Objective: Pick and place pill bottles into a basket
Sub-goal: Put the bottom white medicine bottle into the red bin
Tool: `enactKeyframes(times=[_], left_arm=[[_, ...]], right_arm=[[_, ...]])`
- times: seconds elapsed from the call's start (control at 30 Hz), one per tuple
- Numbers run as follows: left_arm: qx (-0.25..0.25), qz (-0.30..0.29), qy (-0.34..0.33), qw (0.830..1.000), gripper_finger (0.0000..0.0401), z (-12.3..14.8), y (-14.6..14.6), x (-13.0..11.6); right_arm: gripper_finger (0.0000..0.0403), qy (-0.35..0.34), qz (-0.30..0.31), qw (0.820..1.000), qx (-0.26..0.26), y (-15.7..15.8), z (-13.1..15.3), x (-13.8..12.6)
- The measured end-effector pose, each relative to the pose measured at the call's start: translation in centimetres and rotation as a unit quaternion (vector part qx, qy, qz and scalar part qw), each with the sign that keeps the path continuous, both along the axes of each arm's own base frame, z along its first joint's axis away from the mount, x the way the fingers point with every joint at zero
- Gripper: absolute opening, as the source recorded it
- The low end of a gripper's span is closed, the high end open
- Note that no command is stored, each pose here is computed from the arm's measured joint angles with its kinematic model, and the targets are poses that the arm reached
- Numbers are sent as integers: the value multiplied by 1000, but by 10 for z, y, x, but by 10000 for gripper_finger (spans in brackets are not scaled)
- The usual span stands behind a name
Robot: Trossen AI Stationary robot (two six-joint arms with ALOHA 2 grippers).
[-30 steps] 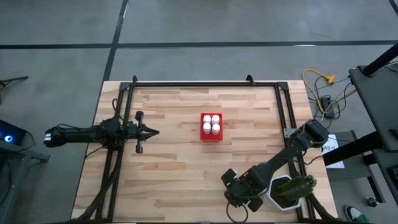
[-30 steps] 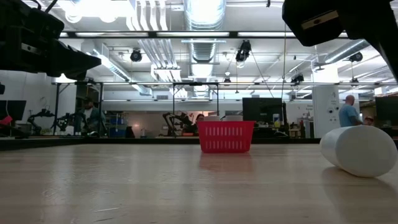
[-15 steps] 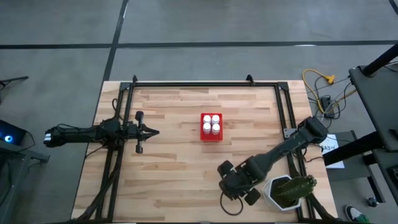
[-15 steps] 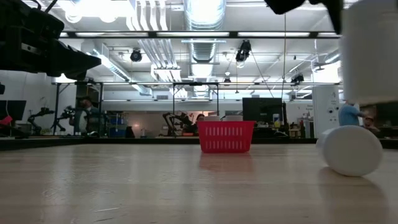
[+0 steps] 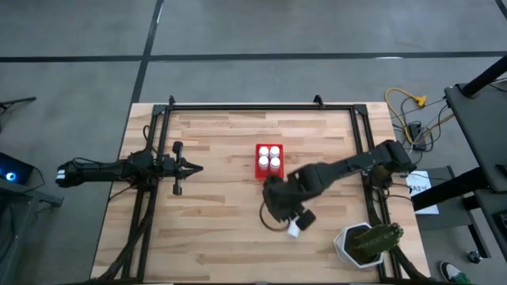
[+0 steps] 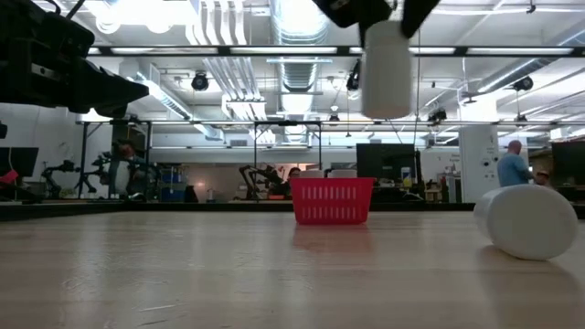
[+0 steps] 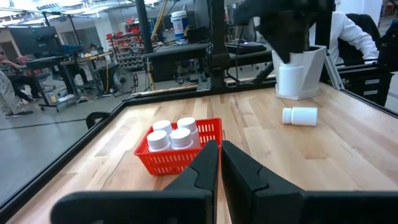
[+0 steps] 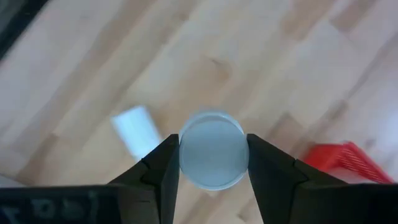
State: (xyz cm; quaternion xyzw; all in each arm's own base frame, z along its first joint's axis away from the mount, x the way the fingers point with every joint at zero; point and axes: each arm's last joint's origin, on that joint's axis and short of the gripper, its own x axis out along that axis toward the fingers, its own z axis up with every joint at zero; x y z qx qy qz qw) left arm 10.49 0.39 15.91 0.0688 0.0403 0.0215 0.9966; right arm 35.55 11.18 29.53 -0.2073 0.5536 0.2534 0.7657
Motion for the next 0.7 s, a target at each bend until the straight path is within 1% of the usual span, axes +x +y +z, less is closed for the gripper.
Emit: enactKeyframes(times=[0.27,0.4,0.53,0.7], left_arm=[[0,0,2,1000,2,0,0,0],[0,0,2,1000,2,0,0,0],[0,0,3,1000,2,0,0,0],[0,0,2,1000,2,0,0,0]], right_arm=[[146,-3,-27,1000,-14,-55,3,12],[146,-7,-39,999,-19,-78,4,15],[145,-11,-49,998,-23,-96,4,16],[145,-23,-53,998,-25,-109,4,19]])
